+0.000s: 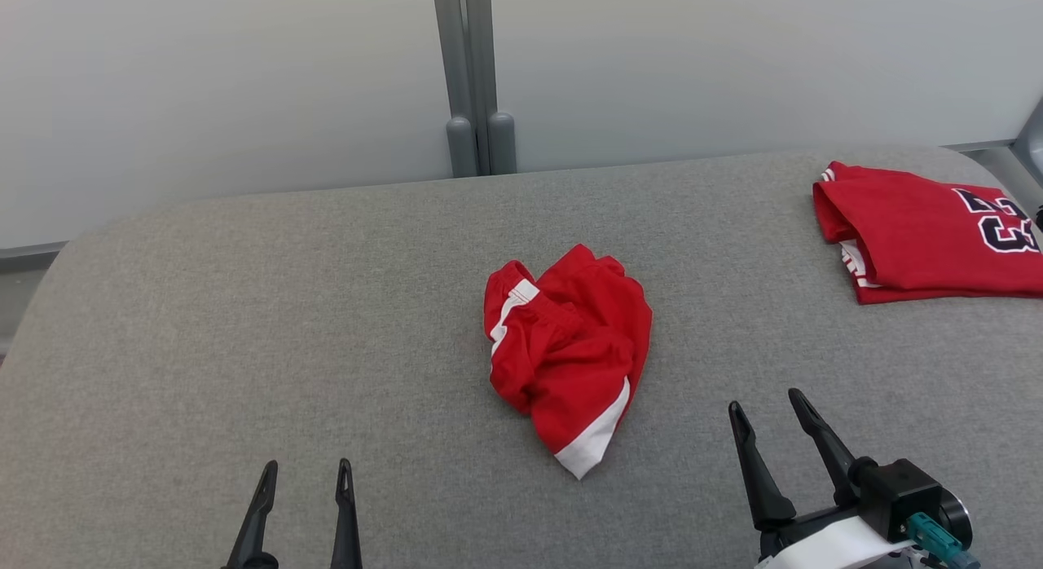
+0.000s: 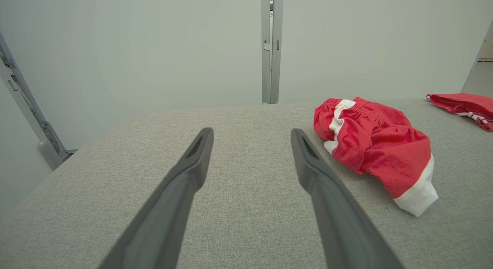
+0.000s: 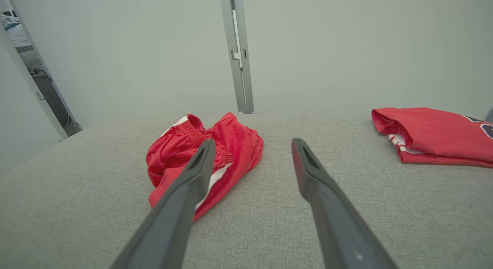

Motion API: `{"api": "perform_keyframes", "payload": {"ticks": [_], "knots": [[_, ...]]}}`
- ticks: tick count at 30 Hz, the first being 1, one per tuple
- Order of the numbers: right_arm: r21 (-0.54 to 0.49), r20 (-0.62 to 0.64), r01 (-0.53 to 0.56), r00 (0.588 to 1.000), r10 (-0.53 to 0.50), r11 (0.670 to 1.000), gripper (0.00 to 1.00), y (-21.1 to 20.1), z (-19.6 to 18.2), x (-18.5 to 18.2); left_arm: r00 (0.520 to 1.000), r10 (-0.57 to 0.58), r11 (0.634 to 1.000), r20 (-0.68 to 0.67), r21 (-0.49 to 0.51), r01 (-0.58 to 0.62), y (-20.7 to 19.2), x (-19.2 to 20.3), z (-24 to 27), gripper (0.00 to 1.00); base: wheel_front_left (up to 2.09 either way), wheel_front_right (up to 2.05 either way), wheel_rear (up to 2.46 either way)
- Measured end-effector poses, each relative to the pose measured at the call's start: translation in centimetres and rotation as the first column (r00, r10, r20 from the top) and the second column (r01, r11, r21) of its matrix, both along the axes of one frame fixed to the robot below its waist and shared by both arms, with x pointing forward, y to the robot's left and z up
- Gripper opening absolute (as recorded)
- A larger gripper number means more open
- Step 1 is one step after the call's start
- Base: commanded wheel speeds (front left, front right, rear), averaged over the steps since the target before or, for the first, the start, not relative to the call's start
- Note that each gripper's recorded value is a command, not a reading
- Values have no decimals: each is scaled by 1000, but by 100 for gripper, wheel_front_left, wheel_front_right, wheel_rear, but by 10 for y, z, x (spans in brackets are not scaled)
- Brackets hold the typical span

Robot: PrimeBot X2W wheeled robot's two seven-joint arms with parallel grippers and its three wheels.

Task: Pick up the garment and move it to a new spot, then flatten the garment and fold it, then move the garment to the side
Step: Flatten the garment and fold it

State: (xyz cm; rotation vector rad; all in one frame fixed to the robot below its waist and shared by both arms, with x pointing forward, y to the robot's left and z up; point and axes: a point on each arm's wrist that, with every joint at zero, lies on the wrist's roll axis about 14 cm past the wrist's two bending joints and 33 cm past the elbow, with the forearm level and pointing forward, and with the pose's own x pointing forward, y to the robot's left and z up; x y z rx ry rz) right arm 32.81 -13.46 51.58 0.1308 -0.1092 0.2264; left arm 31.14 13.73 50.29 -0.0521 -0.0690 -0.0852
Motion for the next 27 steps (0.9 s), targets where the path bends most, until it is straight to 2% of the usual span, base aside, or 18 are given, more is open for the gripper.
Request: {"api": "perform_keyframes", "payload": {"ticks": [20,27], "knots": [[4,-4,2,1000,-2,1000,100,0,-1,0,1000,-18,1000,-4,7,18,-4,0,-2,100,0,0,0],[9,-16,11,1000,-10,1000,100,-3,-4,1,987,-161,987,5,28,161,-35,8,0,100,0,0,0]]}}
